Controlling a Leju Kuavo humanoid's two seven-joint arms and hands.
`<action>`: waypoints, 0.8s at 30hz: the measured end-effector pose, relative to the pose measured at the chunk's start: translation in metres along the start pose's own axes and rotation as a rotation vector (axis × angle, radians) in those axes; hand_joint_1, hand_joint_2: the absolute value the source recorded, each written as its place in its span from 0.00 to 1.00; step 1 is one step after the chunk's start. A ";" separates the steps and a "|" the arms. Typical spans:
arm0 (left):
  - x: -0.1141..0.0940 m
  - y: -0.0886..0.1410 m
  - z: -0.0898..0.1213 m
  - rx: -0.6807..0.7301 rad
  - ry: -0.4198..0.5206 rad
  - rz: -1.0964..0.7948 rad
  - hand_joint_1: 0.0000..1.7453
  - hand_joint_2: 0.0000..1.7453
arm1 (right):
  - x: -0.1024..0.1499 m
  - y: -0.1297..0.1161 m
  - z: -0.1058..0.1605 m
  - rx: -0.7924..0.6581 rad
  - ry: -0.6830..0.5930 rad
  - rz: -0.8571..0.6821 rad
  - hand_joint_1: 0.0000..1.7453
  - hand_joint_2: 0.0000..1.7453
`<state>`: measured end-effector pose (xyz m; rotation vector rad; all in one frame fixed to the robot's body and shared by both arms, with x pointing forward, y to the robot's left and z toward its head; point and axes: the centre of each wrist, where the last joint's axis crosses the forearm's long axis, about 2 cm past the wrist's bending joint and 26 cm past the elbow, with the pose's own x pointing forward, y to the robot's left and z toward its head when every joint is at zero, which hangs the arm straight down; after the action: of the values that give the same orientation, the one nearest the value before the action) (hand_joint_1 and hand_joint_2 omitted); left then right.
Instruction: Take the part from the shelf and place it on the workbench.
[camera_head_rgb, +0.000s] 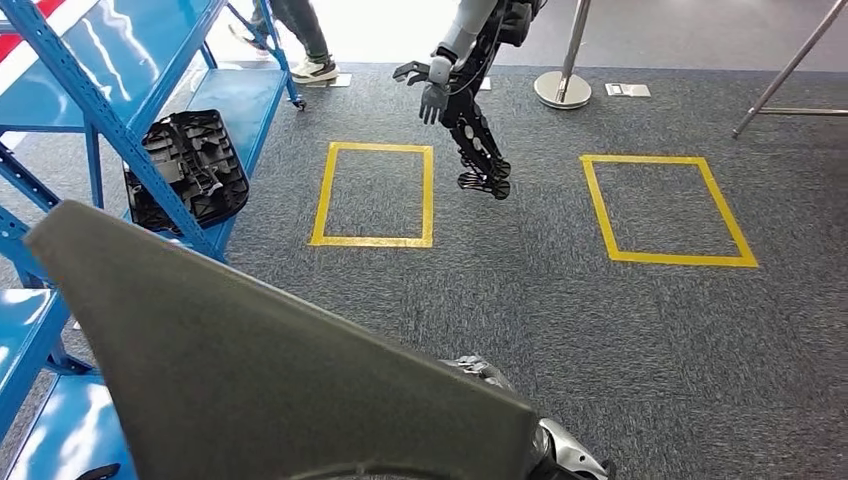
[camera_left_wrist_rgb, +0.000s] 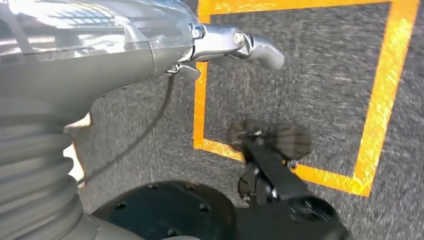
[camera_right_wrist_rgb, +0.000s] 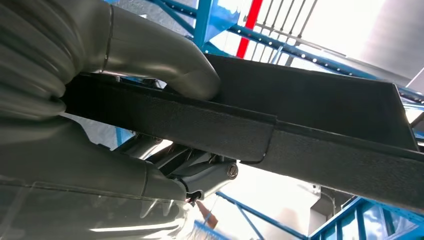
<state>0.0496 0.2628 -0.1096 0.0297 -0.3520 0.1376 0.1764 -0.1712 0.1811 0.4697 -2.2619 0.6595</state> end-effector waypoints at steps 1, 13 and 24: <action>0.000 -0.001 0.000 -0.004 -0.001 -0.003 0.00 1.00 | 0.000 0.000 0.000 0.001 0.001 0.001 1.00 1.00; 0.002 -0.007 0.000 -0.031 -0.011 -0.019 0.00 1.00 | 0.004 0.000 -0.002 0.012 -0.008 -0.006 1.00 1.00; 0.008 -0.011 -0.001 -0.044 -0.038 -0.028 0.00 1.00 | 0.007 -0.001 -0.004 0.005 -0.045 -0.030 1.00 1.00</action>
<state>0.0586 0.2527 -0.1079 -0.0061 -0.3926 0.1013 0.1745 -0.1701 0.1888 0.5248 -2.2914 0.6458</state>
